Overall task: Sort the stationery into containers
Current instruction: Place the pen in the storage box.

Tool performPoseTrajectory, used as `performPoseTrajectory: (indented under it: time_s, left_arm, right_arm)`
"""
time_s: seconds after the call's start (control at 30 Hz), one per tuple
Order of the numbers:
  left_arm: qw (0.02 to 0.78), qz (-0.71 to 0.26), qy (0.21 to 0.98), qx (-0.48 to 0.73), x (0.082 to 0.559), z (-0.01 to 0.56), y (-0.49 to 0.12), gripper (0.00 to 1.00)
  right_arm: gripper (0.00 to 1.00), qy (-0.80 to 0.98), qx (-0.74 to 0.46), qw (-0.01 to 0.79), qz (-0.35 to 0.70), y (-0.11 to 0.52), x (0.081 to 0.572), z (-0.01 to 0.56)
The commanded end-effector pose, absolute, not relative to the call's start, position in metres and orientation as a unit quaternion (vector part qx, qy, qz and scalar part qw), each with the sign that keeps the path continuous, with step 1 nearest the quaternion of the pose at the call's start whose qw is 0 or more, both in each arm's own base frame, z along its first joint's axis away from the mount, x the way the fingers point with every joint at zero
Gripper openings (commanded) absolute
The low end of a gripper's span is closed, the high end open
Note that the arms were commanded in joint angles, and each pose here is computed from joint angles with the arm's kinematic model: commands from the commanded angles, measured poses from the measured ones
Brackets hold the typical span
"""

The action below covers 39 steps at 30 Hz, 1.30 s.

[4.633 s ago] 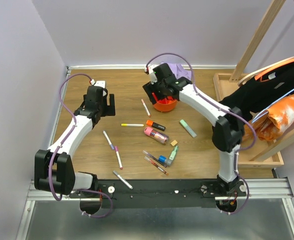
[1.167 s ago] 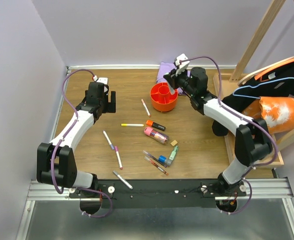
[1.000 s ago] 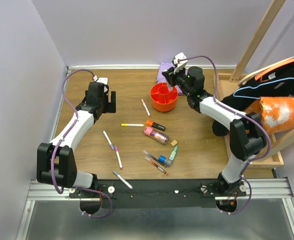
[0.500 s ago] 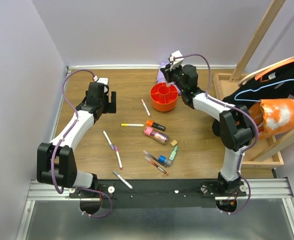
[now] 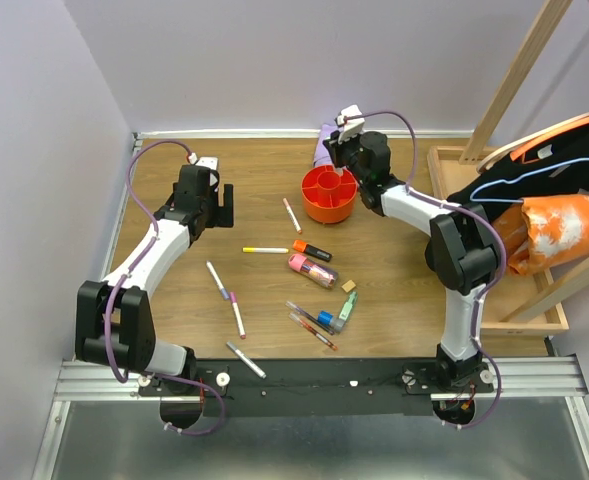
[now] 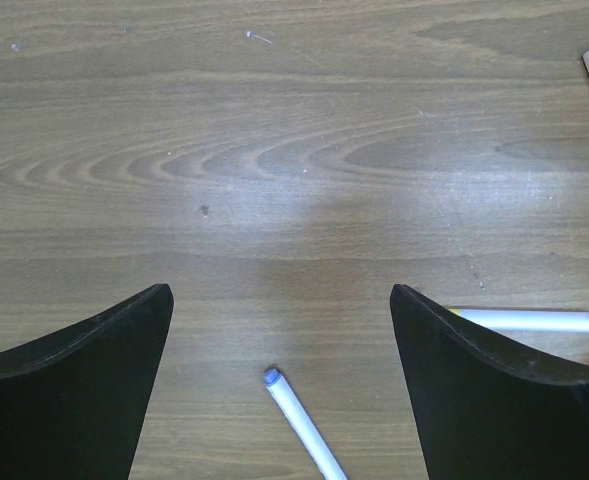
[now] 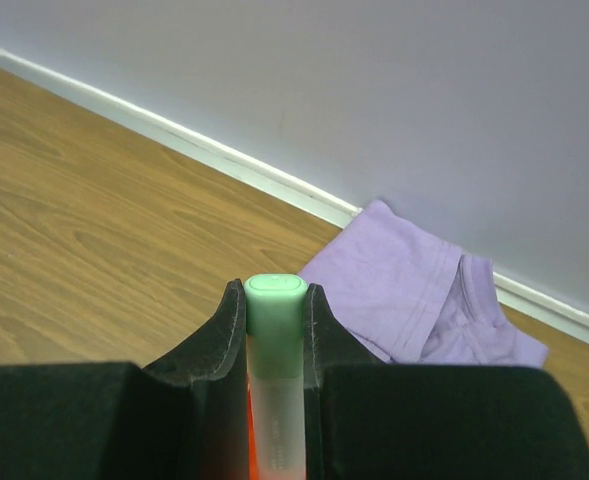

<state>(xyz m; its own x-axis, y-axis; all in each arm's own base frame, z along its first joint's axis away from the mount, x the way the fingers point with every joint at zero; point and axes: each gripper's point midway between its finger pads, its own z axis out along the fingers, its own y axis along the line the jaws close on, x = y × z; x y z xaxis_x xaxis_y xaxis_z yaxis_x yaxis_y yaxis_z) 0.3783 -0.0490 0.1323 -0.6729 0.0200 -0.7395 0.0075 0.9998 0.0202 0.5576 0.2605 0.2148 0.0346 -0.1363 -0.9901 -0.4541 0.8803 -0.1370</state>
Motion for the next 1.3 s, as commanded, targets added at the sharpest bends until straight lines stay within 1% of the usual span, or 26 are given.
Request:
performPoseTrajectory:
  time_s: [0.0, 0.13, 0.23, 0.27, 0.33, 0.37, 0.47, 0.57, 0.67, 0.73, 0.8, 0.83, 0.93, 0.97, 1.13, 1.27]
  left_arm:
    - [0.411, -0.009, 0.911, 0.006, 0.384, 0.137, -0.056, 0.99]
    - [0.411, -0.008, 0.911, 0.008, 0.386, 0.139, -0.056, 0.99]
    - [0.411, -0.008, 0.912, 0.008, 0.386, 0.138, -0.056, 0.99]
    - [0.410, -0.008, 0.912, 0.008, 0.385, 0.138, -0.056, 0.99]
    - [0.409, -0.008, 0.912, 0.008, 0.384, 0.136, -0.056, 0.99]
    - [0.410, -0.008, 0.912, 0.008, 0.384, 0.137, -0.056, 0.99]
    - [0.410, -0.008, 0.912, 0.008, 0.383, 0.137, -0.056, 0.99]
    - [0.412, -0.011, 0.911, 0.007, 0.382, 0.138, -0.057, 0.99]
    - [0.413, -0.011, 0.911, 0.007, 0.381, 0.140, -0.056, 0.99]
    - [0.418, -0.010, 0.909, 0.008, 0.381, 0.143, -0.056, 0.99]
    - [0.422, -0.007, 0.907, 0.007, 0.380, 0.146, -0.054, 0.99]
    - [0.423, -0.006, 0.906, 0.007, 0.380, 0.147, -0.054, 0.99]
    - [0.427, -0.003, 0.904, 0.010, 0.378, 0.150, -0.052, 0.99]
    - [0.428, -0.001, 0.904, 0.010, 0.377, 0.151, -0.051, 0.99]
    - [0.438, 0.012, 0.899, 0.012, 0.373, 0.160, -0.044, 0.99]
    - [0.446, 0.012, 0.895, 0.004, 0.366, 0.169, -0.037, 0.99]
  right_arm:
    - [0.01, 0.699, -0.208, 0.677, 0.100, 0.255, 0.566, 0.202]
    - [0.01, 0.704, -0.209, 0.671, 0.098, 0.253, 0.566, 0.197]
    - [0.15, 0.711, -0.203, 0.668, 0.088, 0.248, 0.565, 0.197]
    - [0.24, 0.716, -0.204, 0.663, 0.086, 0.248, 0.564, 0.194]
    - [0.32, 0.719, -0.204, 0.659, 0.083, 0.246, 0.564, 0.194]
    - [0.41, 0.721, -0.203, 0.657, 0.082, 0.245, 0.562, 0.196]
    - [0.51, 0.724, -0.202, 0.655, 0.079, 0.241, 0.559, 0.202]
    - [0.58, 0.730, -0.205, 0.647, 0.083, 0.242, 0.553, 0.205]
    - [0.60, 0.732, -0.210, 0.641, 0.092, 0.240, 0.543, 0.217]
    - [0.63, 0.723, -0.226, 0.643, 0.116, 0.247, 0.532, 0.234]
    - [0.64, 0.724, -0.244, 0.631, 0.133, 0.252, 0.520, 0.234]
    - [0.64, 0.717, -0.249, 0.636, 0.140, 0.252, 0.513, 0.247]
    - [0.66, 0.718, -0.275, 0.618, 0.167, 0.258, 0.492, 0.251]
    - [0.68, 0.724, -0.285, 0.603, 0.175, 0.260, 0.484, 0.247]
    - [0.73, 0.732, -0.347, 0.548, 0.209, 0.273, 0.444, 0.231]
    - [0.73, 0.736, -0.400, 0.510, 0.198, 0.287, 0.413, 0.212]
